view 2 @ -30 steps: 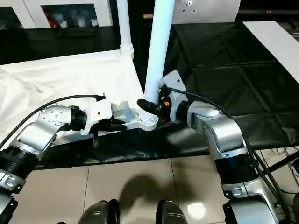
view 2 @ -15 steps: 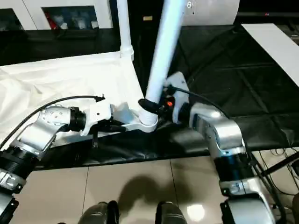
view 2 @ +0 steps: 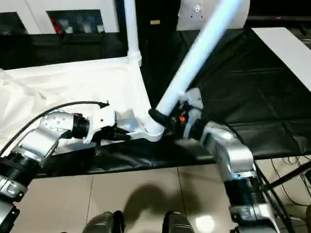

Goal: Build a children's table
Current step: Insert table leg to table base

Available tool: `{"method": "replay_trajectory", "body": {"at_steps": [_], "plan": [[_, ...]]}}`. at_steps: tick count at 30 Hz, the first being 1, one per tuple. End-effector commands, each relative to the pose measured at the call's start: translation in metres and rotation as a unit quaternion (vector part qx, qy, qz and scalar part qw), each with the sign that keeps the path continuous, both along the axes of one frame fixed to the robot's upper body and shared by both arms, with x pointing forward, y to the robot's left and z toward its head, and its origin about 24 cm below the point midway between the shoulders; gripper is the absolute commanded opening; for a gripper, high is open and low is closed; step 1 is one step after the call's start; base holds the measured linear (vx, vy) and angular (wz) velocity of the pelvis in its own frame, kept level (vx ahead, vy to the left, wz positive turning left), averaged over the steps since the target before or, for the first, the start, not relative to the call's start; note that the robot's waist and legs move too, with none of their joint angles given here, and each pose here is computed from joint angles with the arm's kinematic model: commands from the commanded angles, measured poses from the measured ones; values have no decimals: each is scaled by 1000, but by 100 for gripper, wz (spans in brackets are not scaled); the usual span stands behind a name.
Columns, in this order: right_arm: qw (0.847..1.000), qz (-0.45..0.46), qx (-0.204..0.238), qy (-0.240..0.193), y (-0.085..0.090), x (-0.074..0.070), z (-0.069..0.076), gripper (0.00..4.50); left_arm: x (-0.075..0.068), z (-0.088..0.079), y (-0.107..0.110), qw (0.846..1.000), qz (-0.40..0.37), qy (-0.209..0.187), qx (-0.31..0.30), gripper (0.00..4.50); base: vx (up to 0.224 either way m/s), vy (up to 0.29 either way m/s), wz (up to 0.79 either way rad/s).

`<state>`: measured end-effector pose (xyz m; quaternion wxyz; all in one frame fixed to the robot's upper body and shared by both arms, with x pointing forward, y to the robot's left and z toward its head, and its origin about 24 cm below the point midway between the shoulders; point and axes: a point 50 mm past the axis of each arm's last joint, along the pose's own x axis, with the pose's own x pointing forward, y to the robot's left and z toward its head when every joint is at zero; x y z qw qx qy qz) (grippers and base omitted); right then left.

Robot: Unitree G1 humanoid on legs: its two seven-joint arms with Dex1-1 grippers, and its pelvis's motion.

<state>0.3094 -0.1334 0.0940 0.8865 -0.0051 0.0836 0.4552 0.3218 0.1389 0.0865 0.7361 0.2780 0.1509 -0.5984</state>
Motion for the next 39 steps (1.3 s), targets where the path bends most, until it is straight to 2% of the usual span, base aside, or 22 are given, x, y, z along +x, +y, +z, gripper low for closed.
{"method": "replay_trajectory", "body": {"at_steps": [1, 4, 12, 15, 19, 21, 25, 27, 28, 33, 37, 39], "plan": [[989, -4, -120, 90, -13, -12, -50, 188, -3, 1, 1, 999, -36, 0, 28, 0, 0, 0, 0], [981, 56, -158, 100, -8, -14, -50, 188, -2, 3, 2, 998, -44, -5, 41, 0, 0, 0, 0], [964, 136, -205, 106, 0, -22, -59, 188, 2, 11, 3, 997, -59, -17, 54, 0, 0, 0, 0], [962, 145, -205, 106, 2, -24, -59, 188, 3, 14, 4, 996, -60, -22, 56, 0, 0, 0, 0], [958, 176, -187, 126, 9, -35, -63, 188, 18, 31, 1, 996, -54, -52, 50, 0, 0, 0, 0], [960, 177, -174, 130, 13, -37, -63, 188, 28, 42, 0, 995, -43, -69, 49, 0, 0, 0, 0], [964, 168, -162, 130, 18, -38, -63, 188, 36, 51, 4, 994, -30, -81, 60, 0, 0, 0, 0], [965, 162, -162, 128, 18, -37, -63, 188, 37, 51, 6, 994, -28, -81, 61, 0, 0, 0, 0], [971, 134, -159, 122, 19, -32, -63, 188, 35, 50, 10, 995, -24, -76, 60, 0, 0, 0, 0], [978, 75, -159, 115, 19, -22, -65, 188, 30, 47, 21, 997, -5, -66, 49, 0, 0, 0, 0], [982, 23, -149, 110, 21, -15, -65, 188, 20, 44, 34, 997, 44, -58, 29, 0, 0, 0, 0], [984, -22, -146, 99, 23, -10, -64, 188, 6, 40, 40, 995, 84, -50, 20, 0, -6, 12, -9]]}}
